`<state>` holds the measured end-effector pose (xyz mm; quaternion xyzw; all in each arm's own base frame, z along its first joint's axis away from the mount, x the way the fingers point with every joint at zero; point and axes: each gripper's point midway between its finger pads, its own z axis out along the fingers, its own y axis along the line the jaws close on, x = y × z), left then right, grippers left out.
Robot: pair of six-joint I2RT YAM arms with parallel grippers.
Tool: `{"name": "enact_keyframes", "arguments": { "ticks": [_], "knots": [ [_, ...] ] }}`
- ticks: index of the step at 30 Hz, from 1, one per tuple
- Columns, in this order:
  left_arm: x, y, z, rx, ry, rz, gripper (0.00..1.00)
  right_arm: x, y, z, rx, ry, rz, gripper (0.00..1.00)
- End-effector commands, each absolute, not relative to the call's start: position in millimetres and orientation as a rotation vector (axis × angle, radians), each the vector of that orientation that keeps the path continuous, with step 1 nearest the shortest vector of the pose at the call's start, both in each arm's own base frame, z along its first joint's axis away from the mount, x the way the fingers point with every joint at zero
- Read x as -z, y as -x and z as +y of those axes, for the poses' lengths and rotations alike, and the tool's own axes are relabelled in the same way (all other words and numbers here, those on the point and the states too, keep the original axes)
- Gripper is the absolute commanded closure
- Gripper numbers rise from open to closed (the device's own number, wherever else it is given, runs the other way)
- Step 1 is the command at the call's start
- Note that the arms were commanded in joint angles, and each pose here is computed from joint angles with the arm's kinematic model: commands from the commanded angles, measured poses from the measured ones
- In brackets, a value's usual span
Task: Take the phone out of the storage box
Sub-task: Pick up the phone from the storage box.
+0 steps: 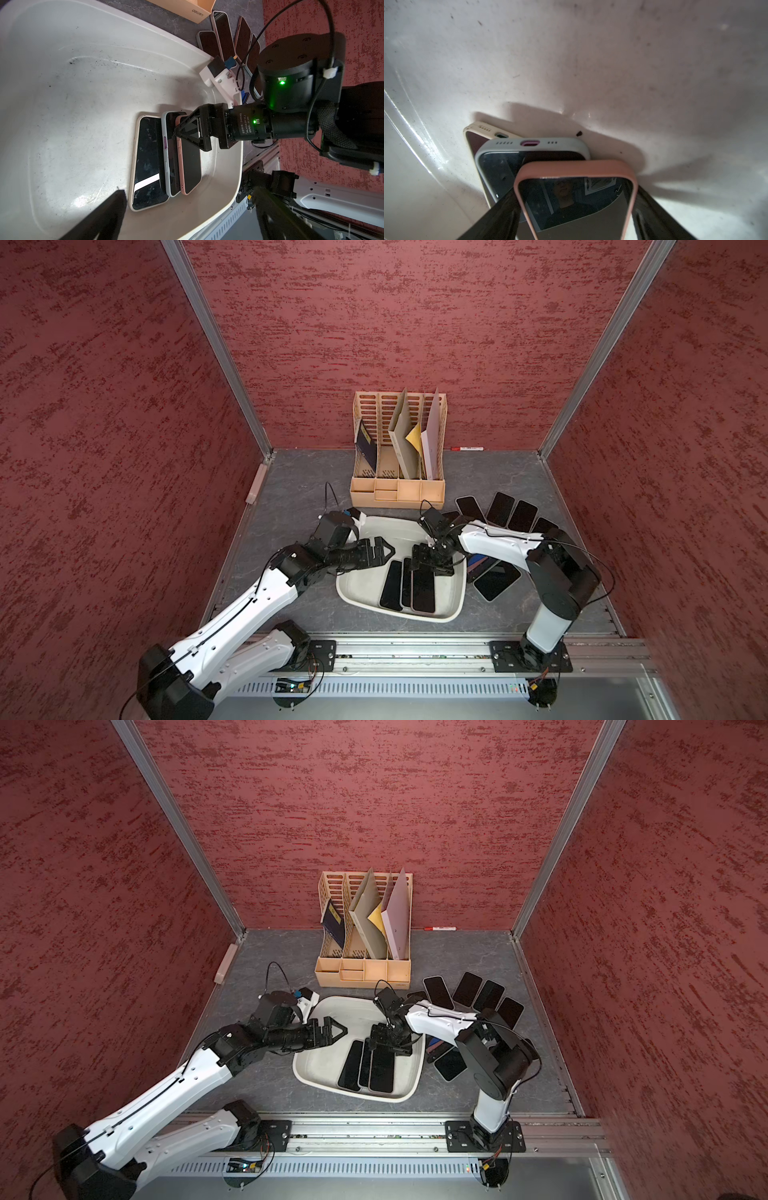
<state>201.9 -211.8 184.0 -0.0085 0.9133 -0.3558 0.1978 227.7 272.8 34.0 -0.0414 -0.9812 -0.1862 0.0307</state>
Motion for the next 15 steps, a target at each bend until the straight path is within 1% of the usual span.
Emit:
{"name": "enact_keyframes", "arguments": {
  "ticks": [1, 5, 10, 11, 13, 15],
  "knots": [
    [-188, -200, -213, 1.027, 0.032, 2.536, 0.0, -23, -235, 275, 0.522, 0.058, -3.075, 0.18],
    [-188, -196, -213, 1.024, 0.028, 2.53, 0.0, -28, -251, 279, 0.473, -0.02, -3.12, 0.21],
    [-190, -192, -207, 1.001, 0.038, 2.525, 0.0, -37, -267, 281, 0.427, -0.088, -3.18, 0.2],
    [-190, -191, -207, 1.003, 0.041, 2.524, 0.0, -38, -266, 281, 0.431, -0.096, -3.175, 0.19],
    [-191, -190, -206, 1.003, 0.046, 2.519, 0.0, -39, -258, 282, 0.466, -0.109, -3.142, 0.11],
    [-189, -190, -206, 1.003, 0.055, 2.52, 0.0, -39, -247, 282, 0.505, -0.114, -3.107, 0.06]
  ]
}}
